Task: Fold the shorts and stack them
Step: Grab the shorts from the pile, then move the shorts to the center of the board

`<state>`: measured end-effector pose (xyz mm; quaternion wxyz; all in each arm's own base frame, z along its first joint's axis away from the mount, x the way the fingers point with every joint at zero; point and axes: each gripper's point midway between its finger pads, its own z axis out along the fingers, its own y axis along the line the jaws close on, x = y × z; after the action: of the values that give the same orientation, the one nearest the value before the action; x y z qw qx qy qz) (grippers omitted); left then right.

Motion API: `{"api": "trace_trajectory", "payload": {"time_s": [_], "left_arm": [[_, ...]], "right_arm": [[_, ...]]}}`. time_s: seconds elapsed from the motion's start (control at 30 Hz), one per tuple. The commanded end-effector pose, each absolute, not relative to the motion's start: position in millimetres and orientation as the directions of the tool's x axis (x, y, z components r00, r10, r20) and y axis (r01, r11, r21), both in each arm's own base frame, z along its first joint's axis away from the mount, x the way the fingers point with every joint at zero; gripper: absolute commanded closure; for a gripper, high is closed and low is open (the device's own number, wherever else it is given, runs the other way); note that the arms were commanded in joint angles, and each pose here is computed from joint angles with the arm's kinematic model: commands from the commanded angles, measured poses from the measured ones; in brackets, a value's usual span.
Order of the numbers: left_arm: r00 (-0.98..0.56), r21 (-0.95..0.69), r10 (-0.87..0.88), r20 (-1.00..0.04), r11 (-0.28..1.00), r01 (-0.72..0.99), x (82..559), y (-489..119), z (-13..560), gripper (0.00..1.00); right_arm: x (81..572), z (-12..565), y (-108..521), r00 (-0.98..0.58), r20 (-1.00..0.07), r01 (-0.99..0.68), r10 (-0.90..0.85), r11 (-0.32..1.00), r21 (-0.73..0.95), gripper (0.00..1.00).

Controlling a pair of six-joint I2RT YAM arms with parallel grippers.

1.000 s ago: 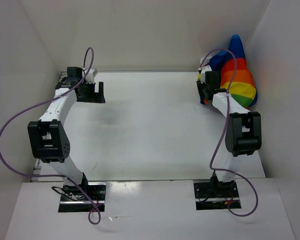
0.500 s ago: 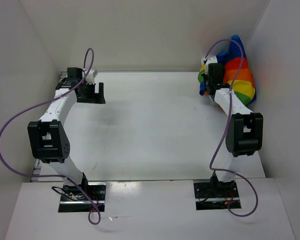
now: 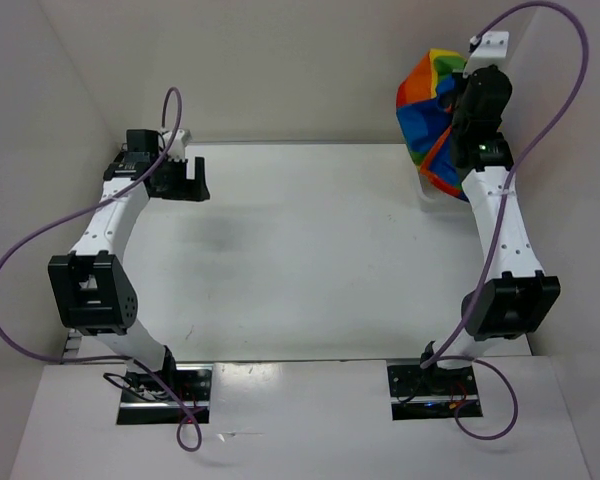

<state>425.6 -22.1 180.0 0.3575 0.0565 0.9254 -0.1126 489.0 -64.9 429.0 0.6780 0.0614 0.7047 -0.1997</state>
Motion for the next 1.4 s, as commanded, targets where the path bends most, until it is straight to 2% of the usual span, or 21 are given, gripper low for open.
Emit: {"api": "trace_trajectory", "payload": {"time_s": [0.0, 0.13, 0.23, 0.3, 0.37, 0.43, 0.5, 0.53, 0.6, 0.63, 0.77, 0.87, 0.9, 0.93, 1.0, 1.03, 1.07, 1.1, 1.17, 1.27, 1.37], "left_arm": [[-0.631, -0.147, 0.036, -0.775, 0.961, 0.236, 431, -29, 233, 0.00], [-0.613, -0.140, 0.037, -0.789, 0.961, 0.239, 429, -29, 240, 0.00], [-0.603, -0.121, 0.038, -0.796, 0.968, 0.221, 426, -25, 245, 0.00], [-0.585, -0.094, 0.040, -0.810, 0.976, 0.197, 423, -19, 254, 0.00], [-0.573, -0.073, 0.041, -0.819, 0.982, 0.175, 418, -14, 260, 0.00], [-0.569, -0.044, 0.042, -0.821, 0.990, 0.137, 415, -6, 262, 0.00], [-0.549, -0.018, 0.044, -0.835, 0.994, 0.107, 411, 0, 270, 0.00], [-0.560, 0.006, 0.044, -0.827, 0.998, 0.069, 410, 8, 265, 0.00], [-0.532, 0.039, 0.046, -0.846, 0.999, 0.023, 409, 18, 275, 0.00], [-0.535, 0.068, 0.045, -0.843, 0.997, -0.023, 408, 27, 275, 0.00], [-0.503, 0.105, 0.037, -0.864, 0.989, -0.107, 413, 48, 286, 0.00], [-0.489, 0.104, 0.019, -0.872, 0.984, -0.147, 424, 66, 293, 0.00], [-0.487, 0.099, 0.020, -0.873, 0.986, -0.138, 428, 64, 294, 0.00], [-0.500, 0.095, 0.018, -0.866, 0.987, -0.128, 435, 63, 288, 0.00], [-0.486, 0.088, 0.020, -0.874, 0.989, -0.118, 447, 62, 295, 0.00], [-0.507, 0.088, 0.018, -0.862, 0.989, -0.116, 457, 63, 285, 0.00], [-0.522, 0.076, 0.016, -0.853, 0.993, -0.095, 461, 60, 279, 0.00], [-0.532, 0.070, 0.015, -0.847, 0.994, -0.083, 466, 58, 276, 0.00], [-0.560, 0.045, 0.017, -0.829, 0.998, -0.037, 471, 47, 267, 0.00], [-0.628, 0.033, 0.037, -0.778, 0.999, 0.019, 454, 23, 239, 0.00], [-0.701, -0.008, 0.033, -0.713, 0.998, 0.054, 421, 13, 211, 0.00]], "right_arm": [[454, 542, -64, 0.222, -0.964, 0.383, -0.147, 0.922, -0.053, 1.00], [429, 597, -20, 0.343, -0.926, 0.213, -0.158, 0.973, -0.087, 1.00], [421, 609, 47, 0.385, -0.908, 0.016, -0.165, 0.985, -0.172, 1.00], [412, 612, 96, 0.388, -0.916, -0.193, -0.100, 0.963, -0.187, 1.00], [410, 622, 122, 0.380, -0.925, -0.325, -0.021, 0.933, -0.155, 1.00], [402, 618, 155, 0.310, -0.947, -0.500, 0.087, 0.862, -0.084, 1.00], [397, 622, 179, 0.264, -0.951, -0.600, 0.160, 0.800, -0.032, 1.00], [387, 620, 198, 0.205, -0.954, -0.686, 0.218, 0.727, 0.019, 1.00], [384, 612, 216, 0.117, -0.957, -0.750, 0.267, 0.655, 0.092, 1.00], [382, 597, 227, 0.007, -0.955, -0.784, 0.297, 0.595, 0.180, 1.00], [400, 540, 243, -0.243, -0.912, -0.751, 0.330, 0.532, 0.392, 1.00], [416, 483, 243, -0.382, -0.860, -0.650, 0.337, 0.563, 0.510, 0.98], [422, 464, 243, -0.420, -0.842, -0.615, 0.338, 0.576, 0.538, 0.95], [430, 429, 243, -0.484, -0.809, -0.554, 0.333, 0.599, 0.578, 0.79], [451, 388, 233, -0.511, -0.785, -0.441, 0.351, 0.676, 0.590, 0.38], [472, 339, 224, -0.570, -0.739, -0.333, 0.359, 0.722, 0.607, 0.09], [486, 311, 212, -0.585, -0.721, -0.256, 0.371, 0.759, 0.599, 0.00], [505, 288, 190, -0.563, -0.716, -0.134, 0.414, 0.808, 0.573, 0.00], [517, 255, 165, -0.567, -0.719, -0.038, 0.402, 0.860, 0.510, 0.00], [514, 268, 151, -0.516, -0.805, -0.090, 0.291, 0.917, 0.389, 0.00], [489, 270, 145, -0.527, -0.825, -0.145, 0.204, 0.935, 0.324, 0.00]]}}
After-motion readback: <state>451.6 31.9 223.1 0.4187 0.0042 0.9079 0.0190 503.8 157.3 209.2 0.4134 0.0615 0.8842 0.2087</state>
